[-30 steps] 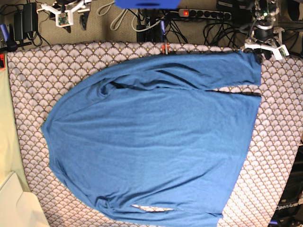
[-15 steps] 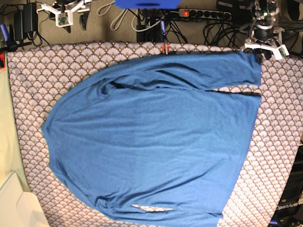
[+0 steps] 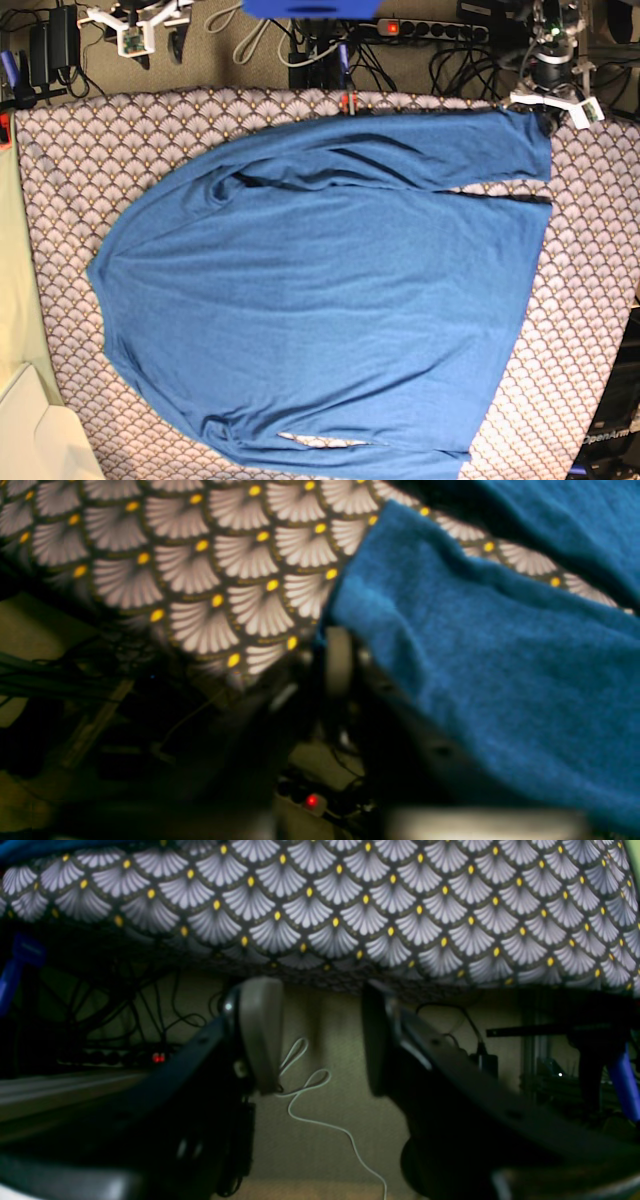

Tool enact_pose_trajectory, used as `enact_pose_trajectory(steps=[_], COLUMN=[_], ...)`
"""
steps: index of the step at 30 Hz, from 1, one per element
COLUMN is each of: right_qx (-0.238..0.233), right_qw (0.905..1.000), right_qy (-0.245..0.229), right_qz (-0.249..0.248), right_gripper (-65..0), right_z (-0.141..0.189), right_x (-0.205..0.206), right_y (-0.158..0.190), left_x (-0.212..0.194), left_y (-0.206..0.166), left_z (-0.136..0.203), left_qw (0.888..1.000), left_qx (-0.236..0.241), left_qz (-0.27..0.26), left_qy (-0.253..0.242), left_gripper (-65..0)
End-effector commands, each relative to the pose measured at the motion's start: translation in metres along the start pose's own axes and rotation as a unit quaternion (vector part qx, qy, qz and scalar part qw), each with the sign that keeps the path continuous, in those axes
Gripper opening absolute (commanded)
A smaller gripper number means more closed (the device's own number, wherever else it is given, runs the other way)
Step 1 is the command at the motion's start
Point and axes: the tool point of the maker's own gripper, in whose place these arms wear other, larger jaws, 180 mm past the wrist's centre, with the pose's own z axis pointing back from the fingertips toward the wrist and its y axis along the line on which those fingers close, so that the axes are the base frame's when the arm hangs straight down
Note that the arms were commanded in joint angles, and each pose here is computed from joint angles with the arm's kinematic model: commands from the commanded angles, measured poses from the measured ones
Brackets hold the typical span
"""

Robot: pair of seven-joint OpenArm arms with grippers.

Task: Fold the T-shirt properly
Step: 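Move the left gripper down to the blue shirt's shoulder corner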

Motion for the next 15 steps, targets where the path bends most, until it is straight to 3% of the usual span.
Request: enact_pose_trajectory(steps=[1, 15], right_qx=[0.002, 0.001], right_qw=[0.9999, 0.9996], right_qy=[-0.01, -0.028], right_qz=[0.002, 0.004], right_gripper=[-38.0, -38.0], right_z=[0.004, -0.001], right_x=[0.004, 0.014], right_y=[0.0, -0.001], left_x=[-0.006, 0.024], left_y=[0.001, -0.012], left_z=[0.002, 0.011], left_qw=[1.0, 1.0], left_qx=[-0.002, -0.021], left_qz=[-0.001, -0.009], left_qy=[0.015, -0.021], left_gripper=[-65.0, -64.6])
